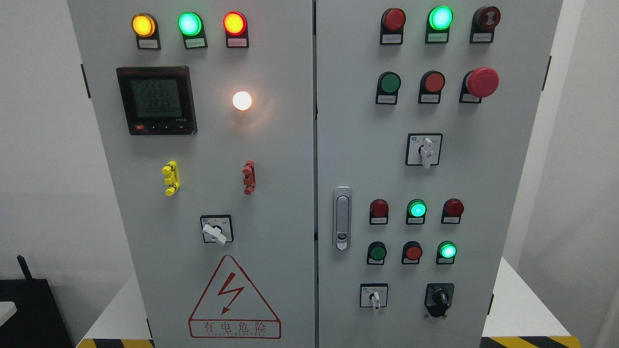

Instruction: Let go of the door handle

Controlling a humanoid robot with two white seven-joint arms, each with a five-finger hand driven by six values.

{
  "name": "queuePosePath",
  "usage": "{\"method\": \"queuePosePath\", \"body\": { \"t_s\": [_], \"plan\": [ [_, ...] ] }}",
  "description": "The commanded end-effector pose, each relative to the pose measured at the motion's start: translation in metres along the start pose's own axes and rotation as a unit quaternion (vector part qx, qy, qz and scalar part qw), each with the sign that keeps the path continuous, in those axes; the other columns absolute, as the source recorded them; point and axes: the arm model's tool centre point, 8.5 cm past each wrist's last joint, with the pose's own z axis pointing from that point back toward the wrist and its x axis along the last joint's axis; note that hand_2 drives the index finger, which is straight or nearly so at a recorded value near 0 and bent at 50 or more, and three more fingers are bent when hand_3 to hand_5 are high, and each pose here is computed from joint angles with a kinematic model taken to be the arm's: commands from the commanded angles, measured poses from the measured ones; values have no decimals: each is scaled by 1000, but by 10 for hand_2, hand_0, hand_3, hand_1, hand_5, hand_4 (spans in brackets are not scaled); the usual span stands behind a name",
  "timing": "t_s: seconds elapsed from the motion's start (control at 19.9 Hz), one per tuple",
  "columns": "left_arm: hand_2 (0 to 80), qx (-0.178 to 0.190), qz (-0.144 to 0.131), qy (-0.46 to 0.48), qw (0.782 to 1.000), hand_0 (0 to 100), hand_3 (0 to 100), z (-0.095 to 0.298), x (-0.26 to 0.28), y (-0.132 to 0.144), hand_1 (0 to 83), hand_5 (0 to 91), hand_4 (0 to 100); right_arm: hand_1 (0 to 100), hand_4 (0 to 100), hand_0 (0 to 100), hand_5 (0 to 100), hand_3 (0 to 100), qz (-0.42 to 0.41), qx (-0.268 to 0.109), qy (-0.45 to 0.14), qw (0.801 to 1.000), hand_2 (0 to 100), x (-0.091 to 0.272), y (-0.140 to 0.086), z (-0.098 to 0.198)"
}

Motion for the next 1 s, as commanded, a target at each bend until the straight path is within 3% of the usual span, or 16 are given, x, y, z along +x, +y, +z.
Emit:
{"method": "queuePosePath", "body": {
  "t_s": [0.0,0.45,0.55,0.6,0.65,0.8,0.95],
  "plan": [
    [0,-1,7,-13,1000,120,0,0,17,-2,389,0,0,6,0,494,0,12,0,4,1,1000,0,-1,1,1],
    [0,-1,7,-13,1000,120,0,0,17,-2,389,0,0,16,0,495,0,19,3,3,-7,1000,0,2,1,-1],
    [0,-1,7,-13,1000,120,0,0,17,-2,389,0,0,45,85,469,0,61,25,11,-41,999,0,10,2,-2],
    [0,-1,7,-13,1000,120,0,0,17,-2,389,0,0,60,193,468,14,103,56,19,-53,997,0,12,3,-2],
    [0,-1,7,-13,1000,120,0,0,17,-2,389,0,0,88,300,470,131,204,94,29,-61,993,0,13,4,-2],
    [0,-1,7,-13,1000,120,0,0,17,-2,389,0,0,134,458,485,320,499,187,58,-104,975,0,22,6,-2],
    [0,-1,7,-12,1000,120,0,0,16,-2,389,0,0,193,552,467,516,586,289,94,-131,944,0,30,15,-8]
  ]
}}
